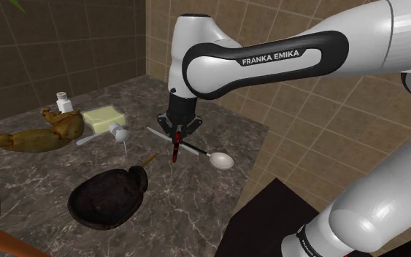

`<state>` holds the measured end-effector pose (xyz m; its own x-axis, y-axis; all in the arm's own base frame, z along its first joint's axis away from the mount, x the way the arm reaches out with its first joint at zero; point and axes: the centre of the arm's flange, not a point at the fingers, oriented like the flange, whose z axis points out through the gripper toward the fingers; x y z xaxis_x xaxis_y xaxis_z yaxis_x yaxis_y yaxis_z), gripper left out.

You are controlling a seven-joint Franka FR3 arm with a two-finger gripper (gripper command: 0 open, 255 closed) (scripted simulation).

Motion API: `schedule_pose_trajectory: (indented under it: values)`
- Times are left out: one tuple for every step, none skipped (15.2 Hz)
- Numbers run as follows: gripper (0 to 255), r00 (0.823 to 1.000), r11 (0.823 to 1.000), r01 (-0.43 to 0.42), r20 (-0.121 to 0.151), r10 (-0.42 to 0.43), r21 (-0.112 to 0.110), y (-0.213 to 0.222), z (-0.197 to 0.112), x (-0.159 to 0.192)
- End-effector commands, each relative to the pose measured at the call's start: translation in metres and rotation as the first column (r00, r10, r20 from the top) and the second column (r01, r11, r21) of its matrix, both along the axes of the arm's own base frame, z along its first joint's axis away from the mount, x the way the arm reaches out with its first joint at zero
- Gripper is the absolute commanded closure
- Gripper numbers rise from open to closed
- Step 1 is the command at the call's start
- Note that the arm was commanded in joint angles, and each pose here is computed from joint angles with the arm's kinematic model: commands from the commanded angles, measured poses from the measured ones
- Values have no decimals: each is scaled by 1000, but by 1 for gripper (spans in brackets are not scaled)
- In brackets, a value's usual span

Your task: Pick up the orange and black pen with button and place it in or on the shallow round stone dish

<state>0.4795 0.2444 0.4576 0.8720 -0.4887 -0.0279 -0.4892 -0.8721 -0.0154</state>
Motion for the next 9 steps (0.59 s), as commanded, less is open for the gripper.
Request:
schedule_pose_trajectory:
  values:
    - [255,1000,1000,0,0,0,0,-1,11,1]
    - [255,1000,1000,0,0,0,0,-1,16,1]
    - [255,1000,1000,0,0,0,0,-1,21,1]
    - [255,1000,1000,0,0,0,0,-1,27,1]
    - [255,1000,1000,0,0,0,0,-1,32,1]
    - [255,1000,1000,0,0,0,0,-1,37,1]
    - [255,1000,1000,0,0,0,0,-1,43,1]
    - [255,1000,1000,0,0,0,0,-1,48,1]
    - [255,1000,1000,0,0,0,0,-1,53,1]
